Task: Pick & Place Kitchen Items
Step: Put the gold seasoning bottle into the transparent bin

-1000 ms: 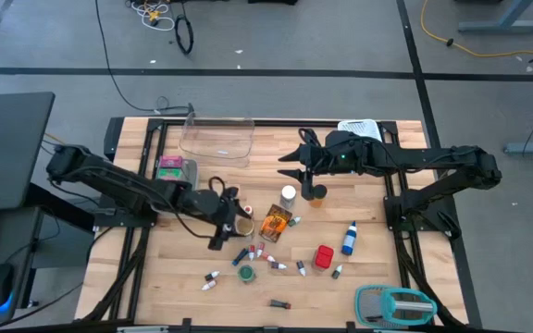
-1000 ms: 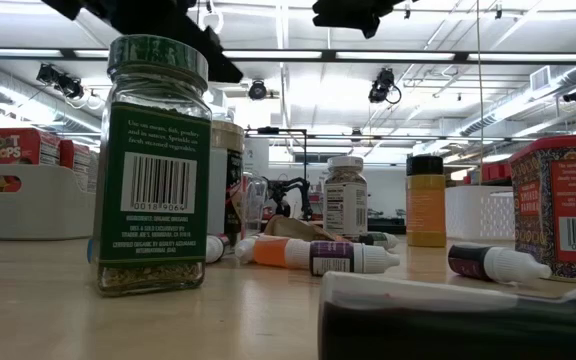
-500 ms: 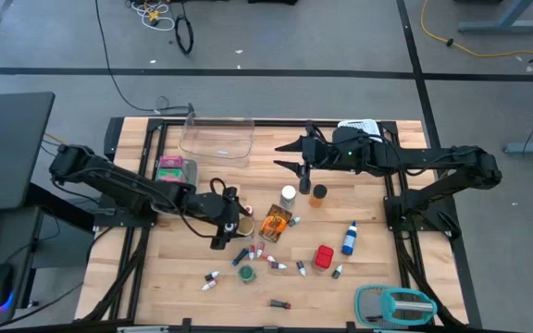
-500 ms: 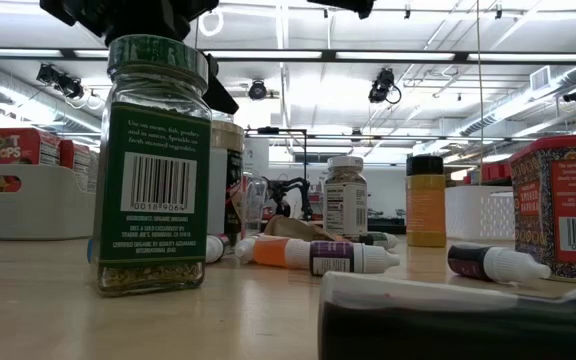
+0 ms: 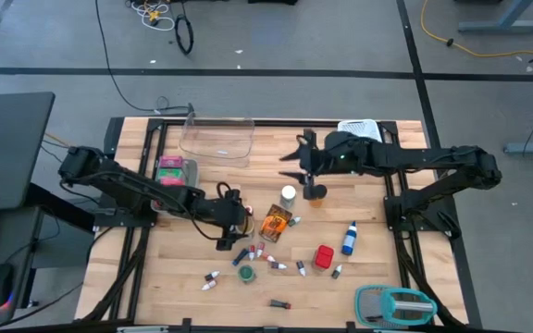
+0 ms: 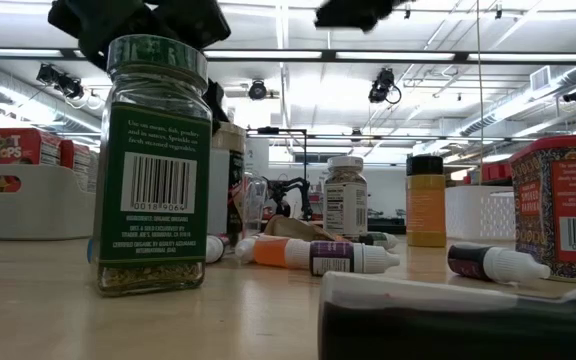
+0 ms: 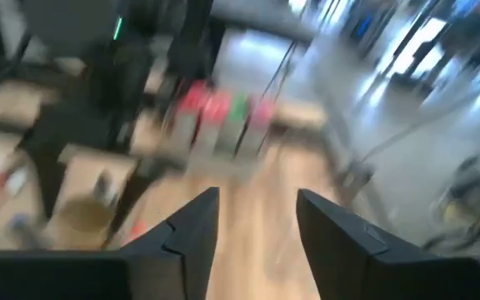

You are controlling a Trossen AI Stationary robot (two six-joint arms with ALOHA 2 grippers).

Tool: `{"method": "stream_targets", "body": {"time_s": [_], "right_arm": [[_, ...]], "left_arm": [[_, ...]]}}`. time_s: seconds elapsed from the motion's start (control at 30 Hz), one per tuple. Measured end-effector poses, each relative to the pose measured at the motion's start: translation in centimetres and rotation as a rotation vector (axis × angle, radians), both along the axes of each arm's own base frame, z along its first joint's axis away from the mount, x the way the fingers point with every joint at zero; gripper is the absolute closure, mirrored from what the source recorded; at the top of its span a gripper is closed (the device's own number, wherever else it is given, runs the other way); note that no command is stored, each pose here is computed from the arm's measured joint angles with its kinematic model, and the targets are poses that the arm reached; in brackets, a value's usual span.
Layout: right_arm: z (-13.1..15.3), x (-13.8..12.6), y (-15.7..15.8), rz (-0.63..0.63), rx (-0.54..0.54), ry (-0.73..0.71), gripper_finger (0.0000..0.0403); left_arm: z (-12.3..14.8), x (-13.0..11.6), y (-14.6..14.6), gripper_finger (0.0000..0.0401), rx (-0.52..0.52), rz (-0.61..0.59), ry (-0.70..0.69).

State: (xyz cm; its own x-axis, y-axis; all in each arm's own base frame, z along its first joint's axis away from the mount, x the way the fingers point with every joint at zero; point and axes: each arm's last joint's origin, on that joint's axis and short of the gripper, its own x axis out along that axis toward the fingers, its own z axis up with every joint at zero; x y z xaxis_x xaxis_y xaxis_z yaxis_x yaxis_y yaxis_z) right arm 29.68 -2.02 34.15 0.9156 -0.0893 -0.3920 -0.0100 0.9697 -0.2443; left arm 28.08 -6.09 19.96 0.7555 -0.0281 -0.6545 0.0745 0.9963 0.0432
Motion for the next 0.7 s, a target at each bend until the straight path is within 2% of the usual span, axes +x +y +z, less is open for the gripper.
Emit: {"method": "stream_targets", "body": {"time_s": [0.13,0.27,0.5,0.7], "right_arm": [[-1.8,-0.3,0.3,-0.038,0.140,0.151,0.0199],[-3.7,-0.2,0.6,-0.047,0.169,0.190,0.0180],[-6.8,-0.1,0.7,-0.070,0.234,0.088,0.0172],[-7.8,-0.2,0.7,-0.062,0.222,0.062,0.0172]], "left_arm": [[-0.1,-0.1,0.3,0.0071,-0.037,0.021,0.022],[-0.8,0.1,0.3,0.0072,-0.060,0.010,0.054],[-1.0,0.3,0.4,0.0113,-0.056,0.023,0.052],[-0.7,0.6,0.6,0.0114,-0.120,0.094,0.016]]}}
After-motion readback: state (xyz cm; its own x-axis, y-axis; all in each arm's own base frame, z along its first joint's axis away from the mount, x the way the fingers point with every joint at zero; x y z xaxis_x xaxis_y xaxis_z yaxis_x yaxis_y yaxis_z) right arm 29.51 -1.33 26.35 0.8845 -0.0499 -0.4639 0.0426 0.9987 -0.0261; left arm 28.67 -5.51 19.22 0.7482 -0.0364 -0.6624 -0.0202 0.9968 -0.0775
